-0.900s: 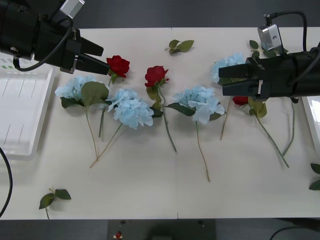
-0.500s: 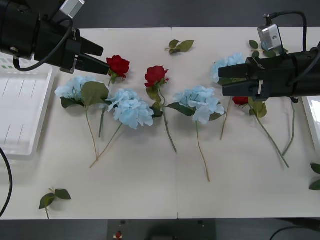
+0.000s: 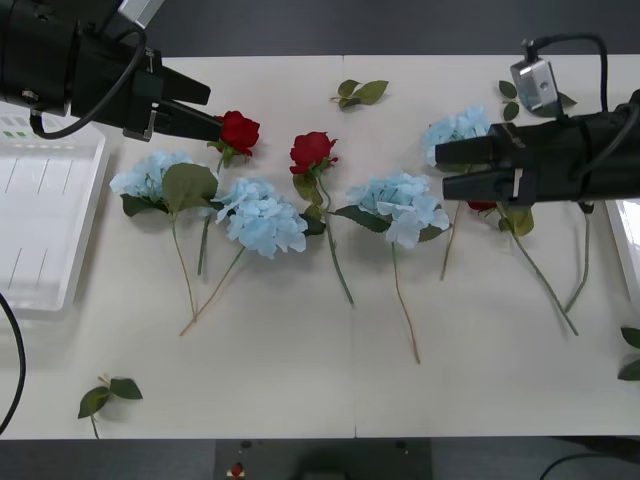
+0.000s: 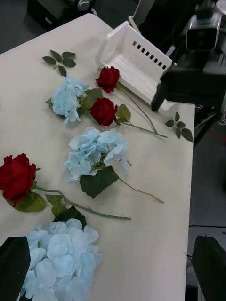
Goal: Put the red flowers into the right box and the blue flowers into the left box
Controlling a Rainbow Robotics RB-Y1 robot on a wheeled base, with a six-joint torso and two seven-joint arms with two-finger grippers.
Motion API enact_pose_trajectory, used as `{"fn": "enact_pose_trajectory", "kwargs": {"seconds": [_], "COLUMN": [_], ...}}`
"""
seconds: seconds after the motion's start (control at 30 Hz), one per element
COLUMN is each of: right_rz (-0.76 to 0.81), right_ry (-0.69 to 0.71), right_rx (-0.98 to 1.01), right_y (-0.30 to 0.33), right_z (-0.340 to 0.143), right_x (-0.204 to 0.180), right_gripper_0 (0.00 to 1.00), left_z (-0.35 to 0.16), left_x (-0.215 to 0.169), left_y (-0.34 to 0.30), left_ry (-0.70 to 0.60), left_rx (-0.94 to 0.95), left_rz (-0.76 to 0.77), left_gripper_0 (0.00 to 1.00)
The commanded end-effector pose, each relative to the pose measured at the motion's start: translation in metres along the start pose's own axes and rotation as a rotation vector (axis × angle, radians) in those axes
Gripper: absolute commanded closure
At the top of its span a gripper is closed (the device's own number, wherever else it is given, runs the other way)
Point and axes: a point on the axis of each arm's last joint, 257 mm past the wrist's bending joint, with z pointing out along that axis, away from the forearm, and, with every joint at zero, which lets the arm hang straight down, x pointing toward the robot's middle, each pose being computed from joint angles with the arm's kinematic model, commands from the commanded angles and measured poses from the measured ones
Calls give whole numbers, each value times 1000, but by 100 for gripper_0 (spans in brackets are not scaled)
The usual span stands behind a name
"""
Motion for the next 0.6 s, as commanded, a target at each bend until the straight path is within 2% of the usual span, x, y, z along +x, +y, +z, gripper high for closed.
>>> {"fn": "enact_pose_trajectory", "kwargs": {"seconds": [0.03,0.17,0.4,0.53,0.6], "right_rz": [40,19,313,537,590], "right_ry": [0,48,232,349,396], "right_rx": [-29,-14,79,200,289], "right_y": [8,6,3,-2,-12], "right_z": [11,1,-30,-52,-66], "right_x": [16,8,-6,-2,2], "right_gripper_0": [0,0,0,0,0], "left_z": [-9,-10,-24,-38,-45], "left_x": [-18,-10,11,28,37], "left_y": [1,10,28,41,47], "left_ry": [33,69,163,200,208], "left_rx": [-56,-114,-280,-387,-435], "left_rz": [17,-80,-265,-422,-483], "left_gripper_0": [0,0,0,0,0]}}
